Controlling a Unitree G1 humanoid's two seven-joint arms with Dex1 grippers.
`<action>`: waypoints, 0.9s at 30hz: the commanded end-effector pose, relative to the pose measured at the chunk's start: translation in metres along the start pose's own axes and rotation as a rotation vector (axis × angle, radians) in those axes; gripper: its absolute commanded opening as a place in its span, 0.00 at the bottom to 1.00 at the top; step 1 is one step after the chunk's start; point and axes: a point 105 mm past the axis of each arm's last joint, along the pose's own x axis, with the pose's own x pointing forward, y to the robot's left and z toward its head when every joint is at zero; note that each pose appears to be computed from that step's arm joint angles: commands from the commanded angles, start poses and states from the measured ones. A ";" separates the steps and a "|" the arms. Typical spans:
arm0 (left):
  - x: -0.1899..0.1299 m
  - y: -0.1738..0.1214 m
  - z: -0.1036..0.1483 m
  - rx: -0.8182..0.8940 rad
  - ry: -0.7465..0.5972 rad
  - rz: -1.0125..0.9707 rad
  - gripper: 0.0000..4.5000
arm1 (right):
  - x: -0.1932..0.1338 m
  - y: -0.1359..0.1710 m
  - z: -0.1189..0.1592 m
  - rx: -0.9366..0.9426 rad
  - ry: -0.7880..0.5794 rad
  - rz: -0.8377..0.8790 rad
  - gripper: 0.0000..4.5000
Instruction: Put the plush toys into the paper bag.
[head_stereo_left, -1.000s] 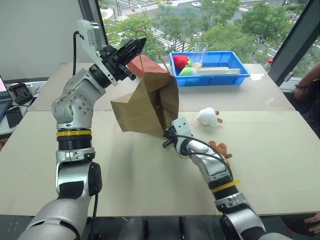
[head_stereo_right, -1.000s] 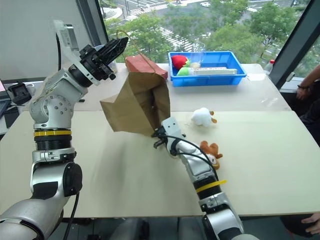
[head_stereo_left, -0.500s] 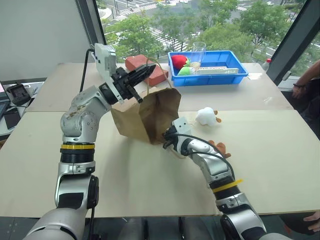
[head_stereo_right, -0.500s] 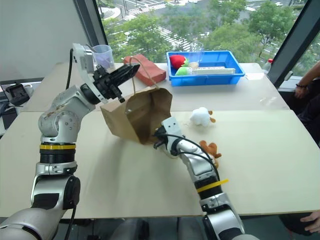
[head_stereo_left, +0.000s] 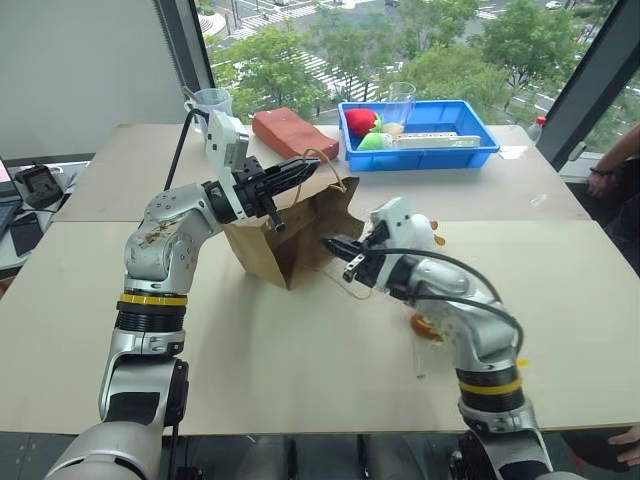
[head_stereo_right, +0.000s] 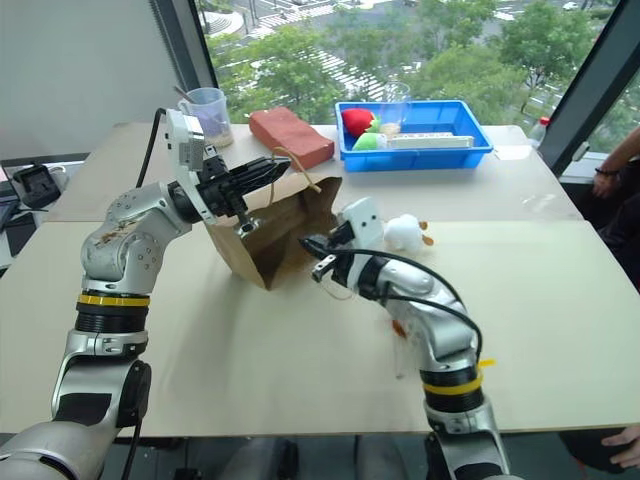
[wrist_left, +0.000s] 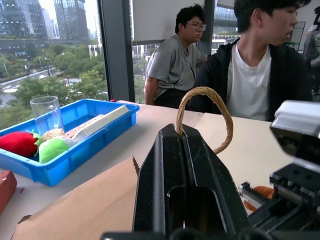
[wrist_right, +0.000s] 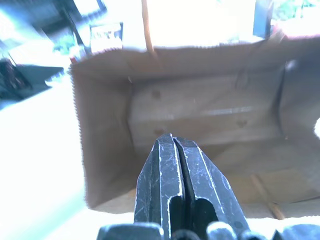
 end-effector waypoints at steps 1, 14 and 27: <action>-0.001 -0.001 0.004 0.041 -0.005 -0.016 0.00 | -0.031 -0.012 0.026 -0.039 -0.056 -0.098 0.01; -0.011 -0.001 0.008 0.024 0.019 -0.075 0.00 | -0.157 -0.063 -0.014 -0.196 0.308 -0.398 0.96; -0.011 -0.003 0.008 0.026 0.026 -0.078 0.00 | -0.170 -0.071 -0.060 0.071 0.408 -0.437 0.96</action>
